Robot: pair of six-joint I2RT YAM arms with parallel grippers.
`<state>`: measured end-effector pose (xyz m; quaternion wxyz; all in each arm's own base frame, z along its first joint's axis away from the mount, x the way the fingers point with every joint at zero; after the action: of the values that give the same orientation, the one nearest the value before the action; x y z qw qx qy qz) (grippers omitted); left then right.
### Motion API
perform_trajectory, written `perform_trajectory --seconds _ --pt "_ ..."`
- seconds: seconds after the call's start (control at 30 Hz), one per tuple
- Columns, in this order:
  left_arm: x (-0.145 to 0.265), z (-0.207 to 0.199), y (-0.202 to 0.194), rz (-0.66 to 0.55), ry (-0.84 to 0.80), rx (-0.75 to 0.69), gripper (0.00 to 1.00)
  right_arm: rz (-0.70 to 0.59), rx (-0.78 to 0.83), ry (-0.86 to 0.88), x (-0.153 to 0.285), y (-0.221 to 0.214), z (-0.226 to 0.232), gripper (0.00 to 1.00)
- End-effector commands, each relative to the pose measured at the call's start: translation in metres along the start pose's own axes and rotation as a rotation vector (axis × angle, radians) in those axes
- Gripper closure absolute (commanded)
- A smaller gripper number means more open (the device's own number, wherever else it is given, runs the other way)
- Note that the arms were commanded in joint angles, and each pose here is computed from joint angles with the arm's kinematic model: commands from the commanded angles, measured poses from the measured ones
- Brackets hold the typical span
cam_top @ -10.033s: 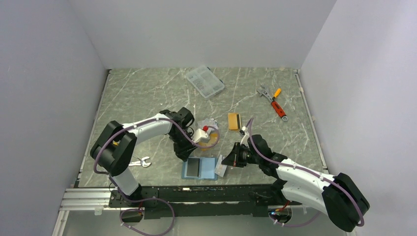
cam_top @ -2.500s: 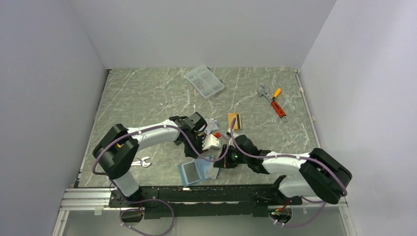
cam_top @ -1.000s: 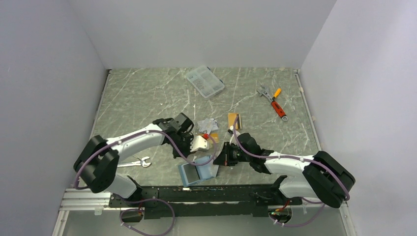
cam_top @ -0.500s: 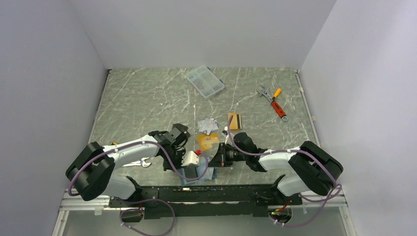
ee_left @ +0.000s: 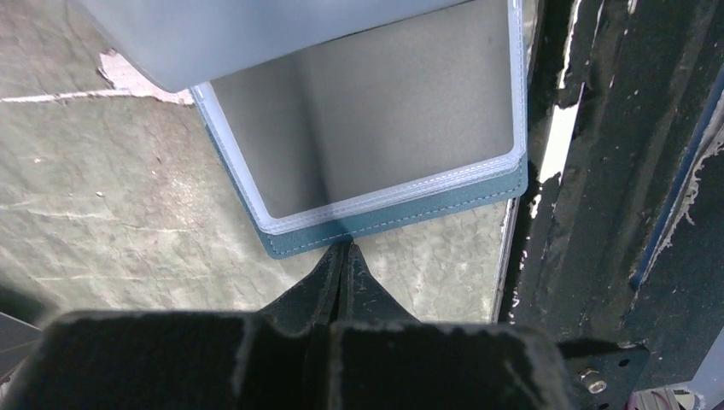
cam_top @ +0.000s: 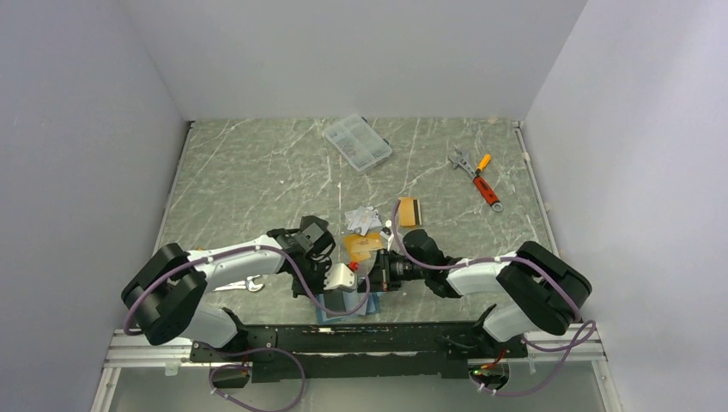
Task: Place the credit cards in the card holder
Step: Insert the credit card into the card holder.
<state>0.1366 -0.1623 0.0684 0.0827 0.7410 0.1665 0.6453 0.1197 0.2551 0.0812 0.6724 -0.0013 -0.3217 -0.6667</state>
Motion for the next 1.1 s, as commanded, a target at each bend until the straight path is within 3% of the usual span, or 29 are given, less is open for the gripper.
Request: perform_trajectory --seconds 0.0,0.43,0.7,1.07 --pt "-0.022 0.011 0.009 -0.044 0.017 -0.038 1.00 -0.031 0.060 0.069 0.000 0.012 0.016 1.00" --pt "-0.013 0.011 0.013 -0.058 0.024 -0.049 1.00 0.032 0.034 0.092 -0.013 0.007 0.009 1.00" --pt "0.019 0.014 0.013 -0.067 0.062 -0.064 1.00 0.043 0.002 0.054 -0.017 0.004 -0.001 1.00" --pt "0.022 -0.003 0.049 -0.168 -0.067 -0.079 1.00 0.043 -0.010 0.048 -0.019 0.006 -0.004 1.00"
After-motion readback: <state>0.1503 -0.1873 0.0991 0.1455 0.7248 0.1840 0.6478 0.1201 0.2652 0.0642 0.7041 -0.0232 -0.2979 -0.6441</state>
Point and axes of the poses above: each gripper's point midway between its finger pads, its own x axis back along the fingers, its own z axis along the line the jaws close on, y = z × x, the point moved 6 cm from there along x, back along the fingers, and after that the axes turned 9 degrees about x, right-handed, at the moved point
